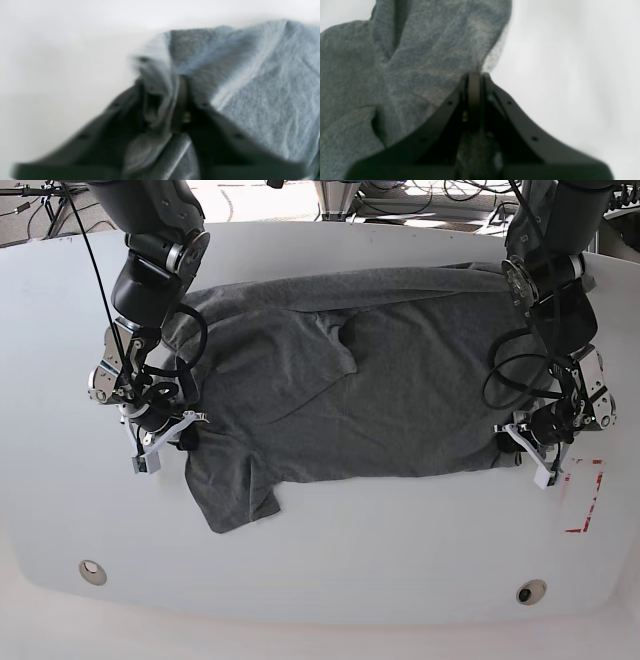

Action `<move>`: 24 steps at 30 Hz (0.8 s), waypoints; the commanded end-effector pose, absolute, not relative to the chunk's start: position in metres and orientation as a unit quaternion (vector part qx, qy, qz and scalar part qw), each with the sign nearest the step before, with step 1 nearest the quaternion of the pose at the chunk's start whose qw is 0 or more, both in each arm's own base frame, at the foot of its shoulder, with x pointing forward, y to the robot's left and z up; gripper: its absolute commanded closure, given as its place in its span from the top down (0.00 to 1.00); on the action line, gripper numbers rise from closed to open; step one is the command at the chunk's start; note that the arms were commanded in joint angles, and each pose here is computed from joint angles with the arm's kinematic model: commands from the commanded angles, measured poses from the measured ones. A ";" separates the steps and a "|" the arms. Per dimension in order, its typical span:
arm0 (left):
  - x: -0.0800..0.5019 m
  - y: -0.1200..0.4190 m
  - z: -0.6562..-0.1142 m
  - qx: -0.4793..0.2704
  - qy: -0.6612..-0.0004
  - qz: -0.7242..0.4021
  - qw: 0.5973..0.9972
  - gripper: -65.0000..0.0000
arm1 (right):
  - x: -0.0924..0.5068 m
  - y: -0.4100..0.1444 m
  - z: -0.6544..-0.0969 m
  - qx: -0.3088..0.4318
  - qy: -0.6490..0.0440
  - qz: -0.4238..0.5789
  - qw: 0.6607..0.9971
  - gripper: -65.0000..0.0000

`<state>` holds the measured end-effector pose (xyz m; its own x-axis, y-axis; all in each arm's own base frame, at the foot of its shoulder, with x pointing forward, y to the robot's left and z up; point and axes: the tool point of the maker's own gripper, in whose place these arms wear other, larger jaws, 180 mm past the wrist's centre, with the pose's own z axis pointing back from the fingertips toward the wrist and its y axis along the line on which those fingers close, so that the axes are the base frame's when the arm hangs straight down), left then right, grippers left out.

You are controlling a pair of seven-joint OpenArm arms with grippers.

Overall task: Fold the T-shirt properly
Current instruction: 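Move the left gripper to the shirt side edge and grasp it, then lift the shirt high with both grippers holding its side edges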

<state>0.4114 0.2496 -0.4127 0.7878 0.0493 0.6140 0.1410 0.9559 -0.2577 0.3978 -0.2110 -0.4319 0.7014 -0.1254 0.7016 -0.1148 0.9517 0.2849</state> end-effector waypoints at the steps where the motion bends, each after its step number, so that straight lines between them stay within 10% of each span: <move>1: 0.419 0.256 -0.402 -0.138 -0.332 -0.030 0.933 0.00 | 0.394 -0.212 -0.436 0.146 -0.364 0.013 0.920 0.01; 24: 0.405 0.291 -0.363 -0.050 -0.348 -0.064 0.934 0.00 | 0.395 -0.204 -0.381 0.075 -0.402 0.088 0.908 0.00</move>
